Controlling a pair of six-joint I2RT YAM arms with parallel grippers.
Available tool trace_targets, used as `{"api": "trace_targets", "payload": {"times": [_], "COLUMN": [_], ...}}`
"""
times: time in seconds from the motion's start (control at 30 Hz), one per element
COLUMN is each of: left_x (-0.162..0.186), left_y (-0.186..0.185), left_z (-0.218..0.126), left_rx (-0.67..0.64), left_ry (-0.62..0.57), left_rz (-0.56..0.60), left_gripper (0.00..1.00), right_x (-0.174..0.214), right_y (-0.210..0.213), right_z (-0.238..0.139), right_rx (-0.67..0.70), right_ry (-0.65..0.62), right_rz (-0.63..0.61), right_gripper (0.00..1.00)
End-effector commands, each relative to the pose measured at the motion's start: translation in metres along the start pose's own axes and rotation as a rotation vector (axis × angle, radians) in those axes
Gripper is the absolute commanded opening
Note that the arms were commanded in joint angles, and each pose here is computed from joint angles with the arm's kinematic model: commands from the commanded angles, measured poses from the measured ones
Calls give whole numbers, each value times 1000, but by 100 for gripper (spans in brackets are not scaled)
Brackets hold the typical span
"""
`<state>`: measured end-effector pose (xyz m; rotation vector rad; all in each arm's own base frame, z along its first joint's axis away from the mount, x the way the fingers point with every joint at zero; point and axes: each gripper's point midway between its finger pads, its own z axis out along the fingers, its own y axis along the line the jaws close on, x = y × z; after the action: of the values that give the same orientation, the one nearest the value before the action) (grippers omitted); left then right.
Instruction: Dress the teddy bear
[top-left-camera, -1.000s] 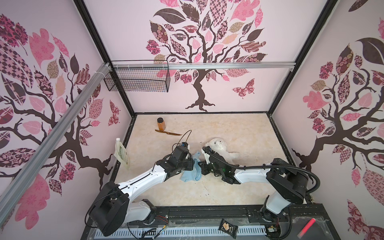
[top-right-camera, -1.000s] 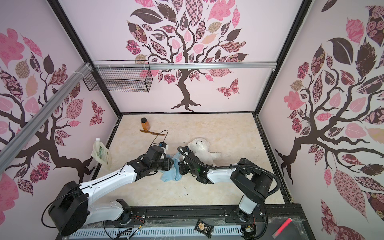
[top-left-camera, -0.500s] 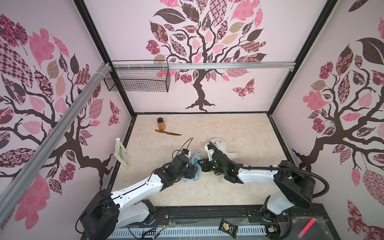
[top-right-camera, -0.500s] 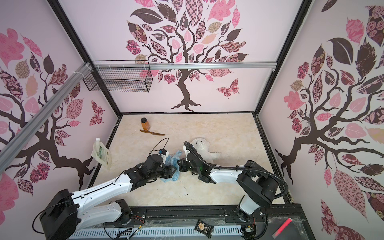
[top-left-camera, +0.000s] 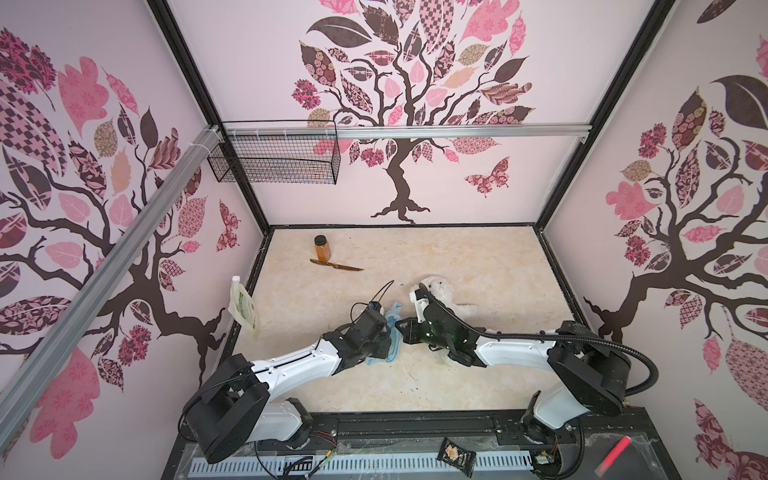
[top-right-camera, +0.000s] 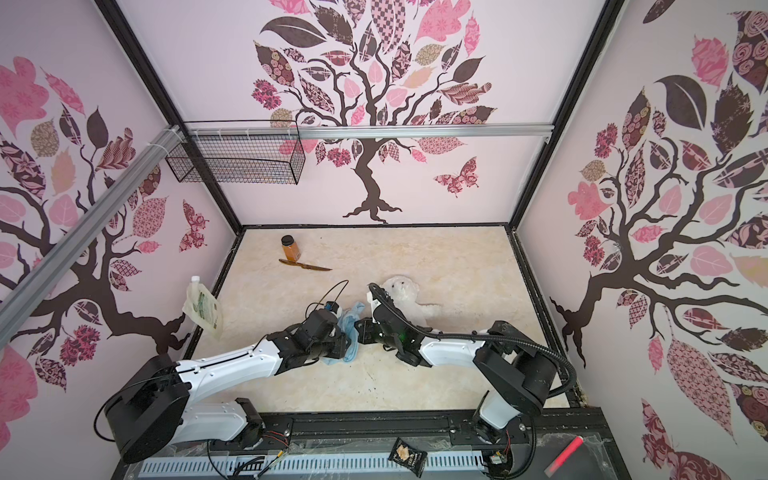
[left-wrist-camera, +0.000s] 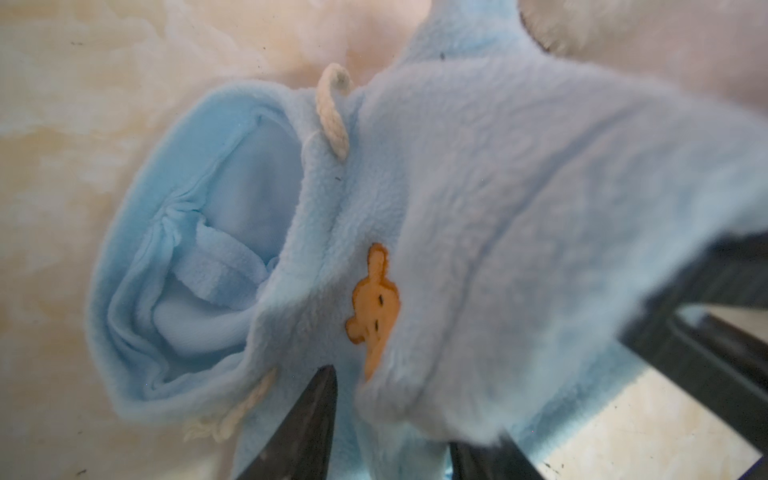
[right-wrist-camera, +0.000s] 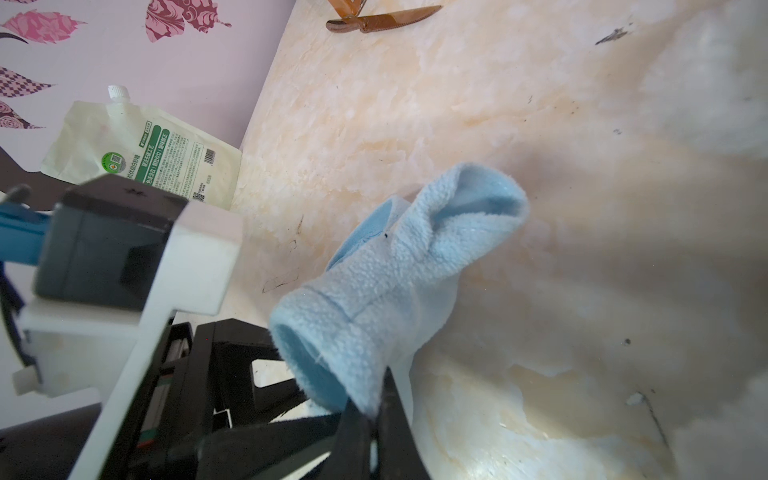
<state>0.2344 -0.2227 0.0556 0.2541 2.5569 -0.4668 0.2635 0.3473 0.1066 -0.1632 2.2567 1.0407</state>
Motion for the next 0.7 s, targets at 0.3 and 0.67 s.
{"api": "trace_targets", "payload": {"times": [0.3, 0.67], "left_x": [-36, -27], "left_y": [-5, 0], "left_z": [-19, -21], "left_rx": [-41, -50], "left_ry": [-97, -70], "left_rz": [39, 39], "left_gripper": [42, 30], "right_x": [-13, -16], "right_y": [2, -6], "right_z": [-4, -3], "right_rx": [21, 56], "right_ry": [-27, -28], "right_rz": [-19, -23], "right_gripper": [0, 0]}}
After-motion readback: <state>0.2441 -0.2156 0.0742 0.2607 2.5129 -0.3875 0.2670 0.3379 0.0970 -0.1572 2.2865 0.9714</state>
